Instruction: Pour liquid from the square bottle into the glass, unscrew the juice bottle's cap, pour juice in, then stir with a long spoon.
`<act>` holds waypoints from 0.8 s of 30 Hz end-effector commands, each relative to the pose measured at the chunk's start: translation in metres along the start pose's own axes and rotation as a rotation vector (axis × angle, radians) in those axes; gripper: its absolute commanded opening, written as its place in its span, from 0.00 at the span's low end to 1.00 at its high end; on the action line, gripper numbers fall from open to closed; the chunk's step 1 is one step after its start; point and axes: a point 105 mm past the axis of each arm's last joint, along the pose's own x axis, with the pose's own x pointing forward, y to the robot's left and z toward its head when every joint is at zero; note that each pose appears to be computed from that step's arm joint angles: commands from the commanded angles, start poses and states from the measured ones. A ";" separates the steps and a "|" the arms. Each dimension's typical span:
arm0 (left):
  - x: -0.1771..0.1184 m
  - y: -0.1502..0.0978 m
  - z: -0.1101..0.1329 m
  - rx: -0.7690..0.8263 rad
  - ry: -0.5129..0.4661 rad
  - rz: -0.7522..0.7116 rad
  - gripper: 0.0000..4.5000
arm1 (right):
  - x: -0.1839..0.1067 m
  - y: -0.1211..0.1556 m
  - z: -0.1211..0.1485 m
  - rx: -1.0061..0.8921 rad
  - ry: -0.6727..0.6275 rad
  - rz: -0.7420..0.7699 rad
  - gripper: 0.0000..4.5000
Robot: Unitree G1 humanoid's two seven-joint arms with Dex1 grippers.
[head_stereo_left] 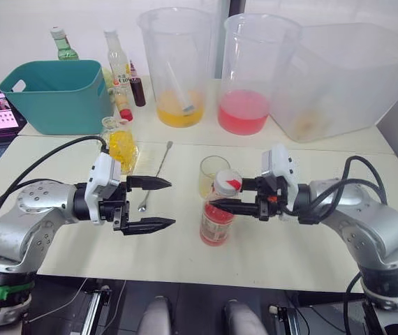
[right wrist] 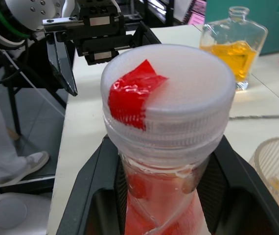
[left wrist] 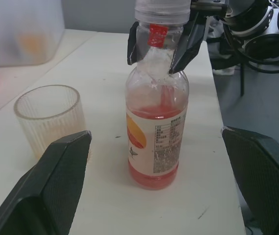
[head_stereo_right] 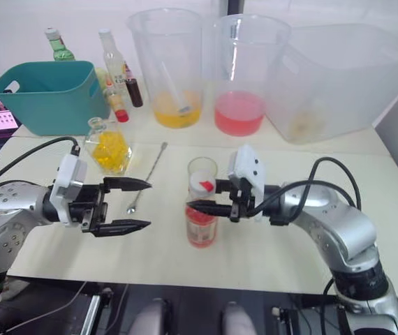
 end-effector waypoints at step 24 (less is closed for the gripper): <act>0.014 0.012 0.014 0.074 -0.047 -0.164 1.00 | -0.049 0.013 0.014 -0.017 -0.048 -0.124 0.99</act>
